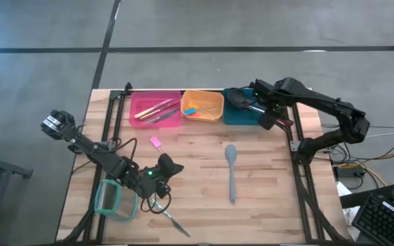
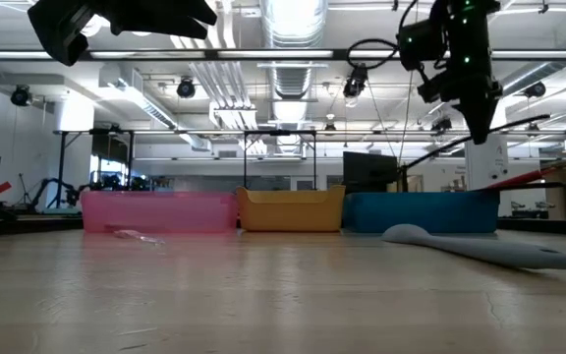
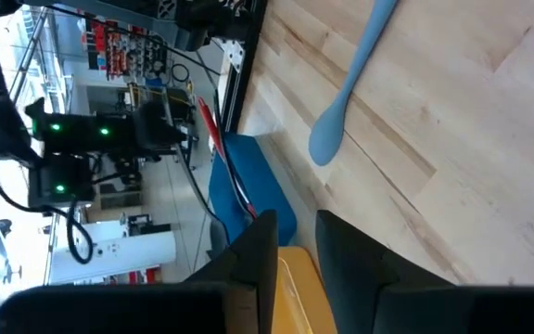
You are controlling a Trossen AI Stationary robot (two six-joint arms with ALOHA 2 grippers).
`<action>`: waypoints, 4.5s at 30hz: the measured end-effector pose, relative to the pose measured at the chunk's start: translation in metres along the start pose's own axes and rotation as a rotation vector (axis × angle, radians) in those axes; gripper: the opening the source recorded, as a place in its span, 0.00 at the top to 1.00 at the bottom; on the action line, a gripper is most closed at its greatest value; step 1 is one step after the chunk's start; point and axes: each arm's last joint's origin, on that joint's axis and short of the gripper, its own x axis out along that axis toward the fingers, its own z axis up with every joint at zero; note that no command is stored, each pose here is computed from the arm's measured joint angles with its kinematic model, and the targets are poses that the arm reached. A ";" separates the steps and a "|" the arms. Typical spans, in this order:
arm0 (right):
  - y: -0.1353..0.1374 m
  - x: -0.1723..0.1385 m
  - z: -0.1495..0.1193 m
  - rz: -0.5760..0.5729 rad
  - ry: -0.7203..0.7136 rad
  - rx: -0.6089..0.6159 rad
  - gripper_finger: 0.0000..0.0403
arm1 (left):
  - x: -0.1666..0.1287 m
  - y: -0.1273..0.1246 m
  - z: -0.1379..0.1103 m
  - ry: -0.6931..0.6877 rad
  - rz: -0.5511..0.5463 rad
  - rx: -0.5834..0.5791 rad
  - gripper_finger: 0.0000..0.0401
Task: Pick & Place Kitchen Items
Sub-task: Put the black spoon into the blue bin, then put the blue knife into the red bin
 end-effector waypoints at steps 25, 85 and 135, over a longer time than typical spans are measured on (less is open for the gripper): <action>-0.011 0.073 0.000 0.156 -0.022 0.042 0.81 | 0.000 0.000 0.000 0.002 0.000 0.000 0.80; 0.050 -0.084 -0.045 0.328 -0.588 -0.116 0.81 | -0.061 -0.033 0.047 -0.008 -0.538 -0.688 0.72; 0.050 -0.084 -0.045 0.331 -0.590 -0.111 0.83 | 0.007 -0.133 0.025 0.446 -0.906 -0.677 0.65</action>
